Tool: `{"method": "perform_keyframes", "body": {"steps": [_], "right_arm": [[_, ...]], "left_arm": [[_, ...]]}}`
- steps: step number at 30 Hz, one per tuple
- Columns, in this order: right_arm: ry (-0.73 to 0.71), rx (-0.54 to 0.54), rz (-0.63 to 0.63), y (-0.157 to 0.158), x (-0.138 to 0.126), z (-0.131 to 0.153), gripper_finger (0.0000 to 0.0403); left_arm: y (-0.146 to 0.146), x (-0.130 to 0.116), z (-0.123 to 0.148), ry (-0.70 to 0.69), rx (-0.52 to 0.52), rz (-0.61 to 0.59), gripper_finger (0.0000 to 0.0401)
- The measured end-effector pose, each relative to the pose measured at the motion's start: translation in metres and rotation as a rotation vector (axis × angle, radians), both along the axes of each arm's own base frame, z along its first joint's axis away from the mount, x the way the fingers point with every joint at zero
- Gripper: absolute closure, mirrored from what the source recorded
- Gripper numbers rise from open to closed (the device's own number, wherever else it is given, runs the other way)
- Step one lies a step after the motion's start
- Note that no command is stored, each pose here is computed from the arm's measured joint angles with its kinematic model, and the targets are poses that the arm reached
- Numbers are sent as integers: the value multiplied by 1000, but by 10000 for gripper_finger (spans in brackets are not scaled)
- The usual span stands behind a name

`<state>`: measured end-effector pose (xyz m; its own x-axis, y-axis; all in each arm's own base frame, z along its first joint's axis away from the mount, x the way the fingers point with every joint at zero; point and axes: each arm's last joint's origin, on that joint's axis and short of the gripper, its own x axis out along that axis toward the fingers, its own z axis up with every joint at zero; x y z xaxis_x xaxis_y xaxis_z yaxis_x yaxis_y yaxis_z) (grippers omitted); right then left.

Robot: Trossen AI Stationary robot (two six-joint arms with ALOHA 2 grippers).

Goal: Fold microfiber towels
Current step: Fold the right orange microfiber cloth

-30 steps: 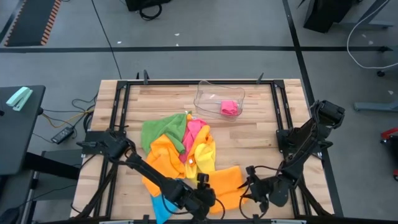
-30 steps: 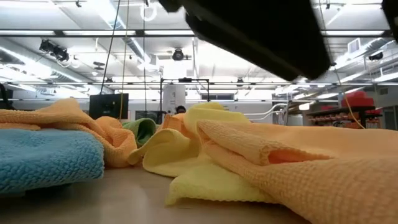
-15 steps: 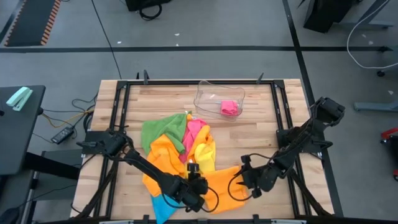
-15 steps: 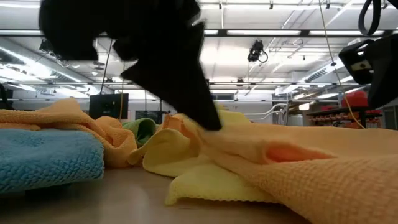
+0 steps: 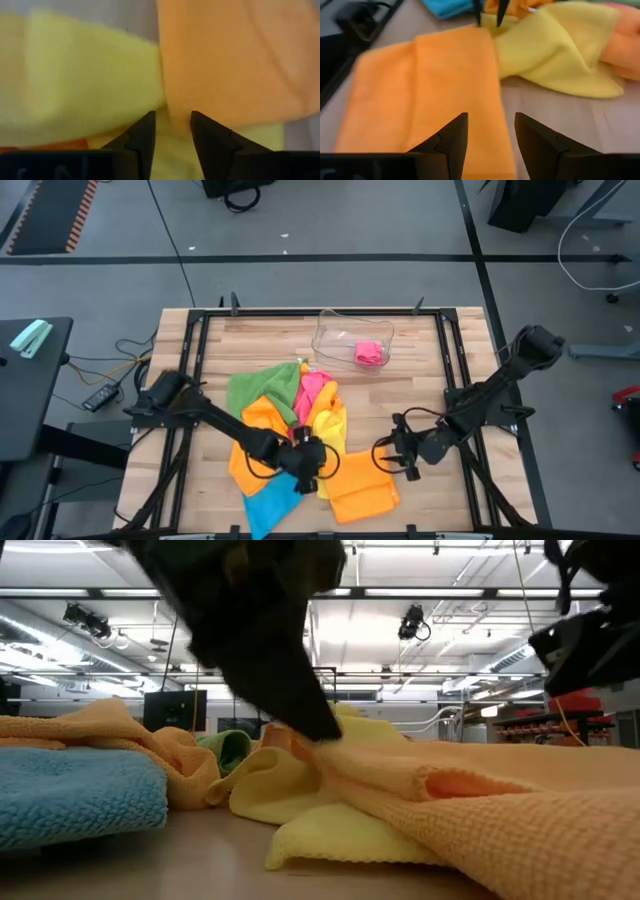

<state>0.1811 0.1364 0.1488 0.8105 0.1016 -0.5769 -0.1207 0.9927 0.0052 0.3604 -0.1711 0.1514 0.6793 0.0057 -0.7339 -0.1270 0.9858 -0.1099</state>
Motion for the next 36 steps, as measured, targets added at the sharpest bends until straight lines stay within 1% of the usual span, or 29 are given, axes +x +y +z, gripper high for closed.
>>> {"method": "perform_keyframes", "body": {"steps": [3, 8, 11, 13, 17, 23, 24, 26, 28, 31, 36], "right_arm": [[0, 9, -37, -5, 5, -6, 214], [-11, 18, -63, -10, 9, -3, 159], [-13, 35, -56, -10, 10, -2, 127], [-4, 60, -36, -8, 10, -2, 110], [40, 126, 15, -6, 9, -4, 91], [104, 144, -21, -17, 15, -10, 88], [121, 159, -23, -20, 17, -13, 88], [154, 193, -29, -23, 22, -18, 88], [185, 202, -50, -27, 26, -25, 88], [202, 184, -59, -29, 28, -32, 88], [183, 178, -33, -26, 29, -29, 88]], "left_arm": [[6, 0, -8, -38, -80, -3, 232], [11, 2, -11, -46, -201, -24, 179], [14, 4, -11, -39, -231, -30, 158], [16, 6, -10, -50, -245, -35, 152], [23, 8, -11, -30, -255, -26, 156], [32, 17, -22, -5, -357, -77, 176], [33, 16, -24, 9, -369, -84, 178], [31, 19, -26, -9, -382, -96, 181], [31, 18, -27, 1, -373, -110, 184], [29, 19, -26, -16, -370, -142, 194], [27, 18, -21, -30, -343, -180, 228]]}}
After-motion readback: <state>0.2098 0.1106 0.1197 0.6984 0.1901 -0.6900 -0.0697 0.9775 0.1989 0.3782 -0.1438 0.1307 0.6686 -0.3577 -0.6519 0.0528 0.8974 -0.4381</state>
